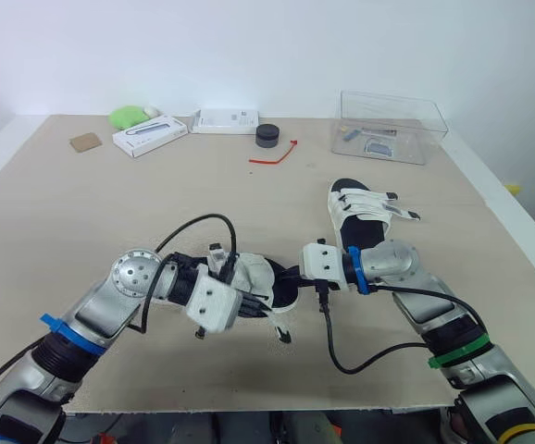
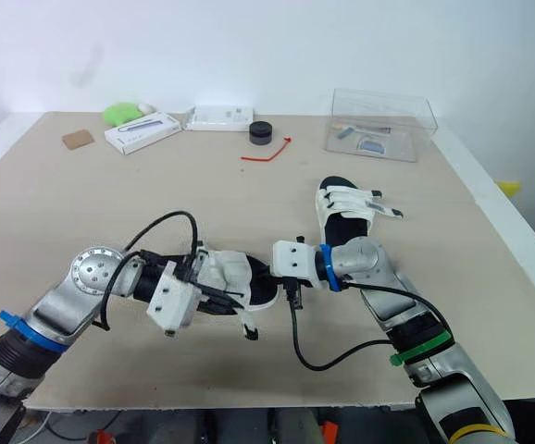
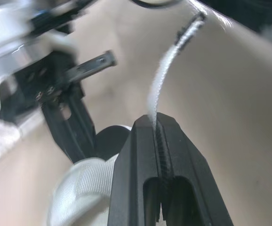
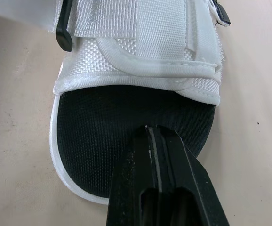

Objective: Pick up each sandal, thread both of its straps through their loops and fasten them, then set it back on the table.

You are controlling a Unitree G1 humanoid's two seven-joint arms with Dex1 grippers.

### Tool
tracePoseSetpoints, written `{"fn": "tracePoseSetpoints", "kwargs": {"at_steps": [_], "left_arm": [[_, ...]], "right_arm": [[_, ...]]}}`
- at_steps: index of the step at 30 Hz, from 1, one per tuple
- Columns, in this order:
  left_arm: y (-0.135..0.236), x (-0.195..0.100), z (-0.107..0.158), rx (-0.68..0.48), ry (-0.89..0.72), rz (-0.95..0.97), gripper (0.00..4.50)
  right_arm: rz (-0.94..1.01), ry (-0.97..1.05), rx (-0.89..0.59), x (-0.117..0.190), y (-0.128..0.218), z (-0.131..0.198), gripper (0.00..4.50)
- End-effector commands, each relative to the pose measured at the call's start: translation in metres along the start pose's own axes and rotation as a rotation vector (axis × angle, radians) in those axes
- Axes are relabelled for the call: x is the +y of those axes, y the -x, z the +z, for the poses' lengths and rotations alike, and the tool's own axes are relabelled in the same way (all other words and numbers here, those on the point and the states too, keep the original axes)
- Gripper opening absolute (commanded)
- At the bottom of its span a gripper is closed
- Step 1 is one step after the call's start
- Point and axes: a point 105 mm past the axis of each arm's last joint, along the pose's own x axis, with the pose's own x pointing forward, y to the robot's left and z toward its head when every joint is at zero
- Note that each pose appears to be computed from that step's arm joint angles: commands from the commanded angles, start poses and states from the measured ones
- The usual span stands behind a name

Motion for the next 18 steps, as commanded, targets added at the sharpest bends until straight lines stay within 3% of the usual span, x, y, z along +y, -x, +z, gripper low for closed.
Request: {"fn": "tracePoseSetpoints", "kwargs": {"at_steps": [1, 7, 11, 18], "left_arm": [[0.01, 0.012, 0.006, -0.075, 0.199, 0.097, 0.01], [0.016, 0.028, 0.01, -0.24, 0.546, 0.181, 0.01], [0.024, 0.042, 0.014, -0.327, 0.692, 0.211, 0.01], [0.029, 0.053, -0.004, -0.289, 0.763, 0.272, 0.01]], "right_arm": [[0.032, -0.064, 0.11, 0.011, -0.001, -0.028, 0.0], [0.029, -0.059, 0.115, 0.01, 0.001, -0.028, 0.0], [0.026, -0.058, 0.12, 0.01, 0.003, -0.029, 0.0], [0.018, -0.06, 0.122, 0.012, 0.005, -0.029, 0.0]]}}
